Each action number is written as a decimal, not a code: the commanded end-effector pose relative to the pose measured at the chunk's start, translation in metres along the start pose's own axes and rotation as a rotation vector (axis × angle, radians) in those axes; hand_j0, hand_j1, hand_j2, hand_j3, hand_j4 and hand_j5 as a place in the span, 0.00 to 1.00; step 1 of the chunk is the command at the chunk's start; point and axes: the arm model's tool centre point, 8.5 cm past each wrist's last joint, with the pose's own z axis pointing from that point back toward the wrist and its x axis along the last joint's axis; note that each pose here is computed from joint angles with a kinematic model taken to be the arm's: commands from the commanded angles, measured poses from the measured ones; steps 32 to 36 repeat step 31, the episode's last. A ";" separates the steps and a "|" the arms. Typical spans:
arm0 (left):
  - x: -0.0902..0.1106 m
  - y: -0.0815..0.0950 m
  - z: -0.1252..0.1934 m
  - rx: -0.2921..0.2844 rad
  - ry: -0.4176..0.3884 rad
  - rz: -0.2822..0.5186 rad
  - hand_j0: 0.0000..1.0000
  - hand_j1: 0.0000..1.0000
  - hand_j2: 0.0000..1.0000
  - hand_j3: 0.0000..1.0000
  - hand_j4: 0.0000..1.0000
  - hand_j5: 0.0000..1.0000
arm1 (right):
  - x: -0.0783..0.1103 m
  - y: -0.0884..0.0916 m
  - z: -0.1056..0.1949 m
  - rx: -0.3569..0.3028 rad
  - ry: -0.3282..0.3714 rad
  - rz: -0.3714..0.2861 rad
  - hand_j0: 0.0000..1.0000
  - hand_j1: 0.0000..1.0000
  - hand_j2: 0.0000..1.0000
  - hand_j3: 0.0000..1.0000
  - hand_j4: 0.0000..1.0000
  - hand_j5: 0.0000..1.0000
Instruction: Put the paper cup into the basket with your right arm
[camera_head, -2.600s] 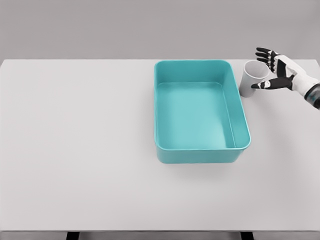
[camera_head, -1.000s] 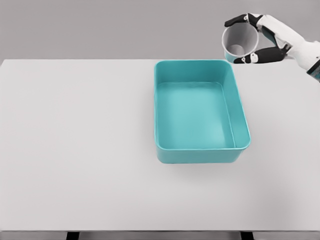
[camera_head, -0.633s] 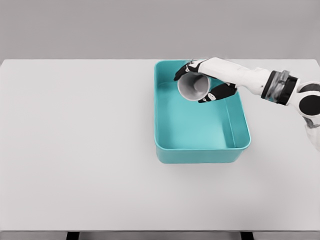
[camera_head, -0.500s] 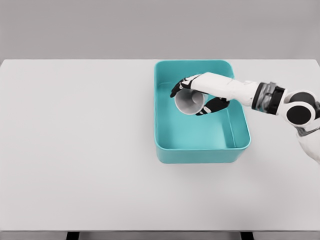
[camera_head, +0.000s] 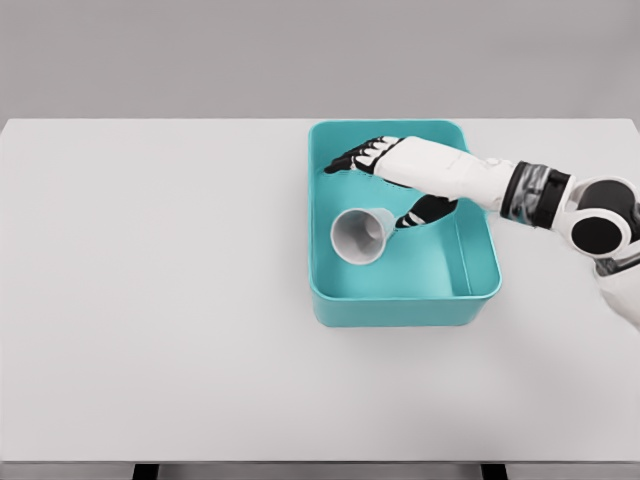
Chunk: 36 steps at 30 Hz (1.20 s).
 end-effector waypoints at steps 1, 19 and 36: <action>0.000 0.000 0.000 0.000 -0.001 0.000 1.00 1.00 1.00 1.00 1.00 1.00 | -0.010 -0.029 0.020 -0.097 0.034 -0.005 1.00 1.00 1.00 1.00 1.00 1.00; 0.000 0.000 0.000 0.000 -0.001 0.000 1.00 1.00 1.00 1.00 1.00 1.00 | -0.100 0.008 0.155 -0.395 0.317 -0.425 1.00 1.00 1.00 1.00 1.00 1.00; 0.000 0.000 0.000 0.000 -0.001 0.000 1.00 1.00 1.00 1.00 1.00 1.00 | -0.107 0.029 0.143 -0.406 0.314 -0.502 1.00 1.00 1.00 1.00 1.00 1.00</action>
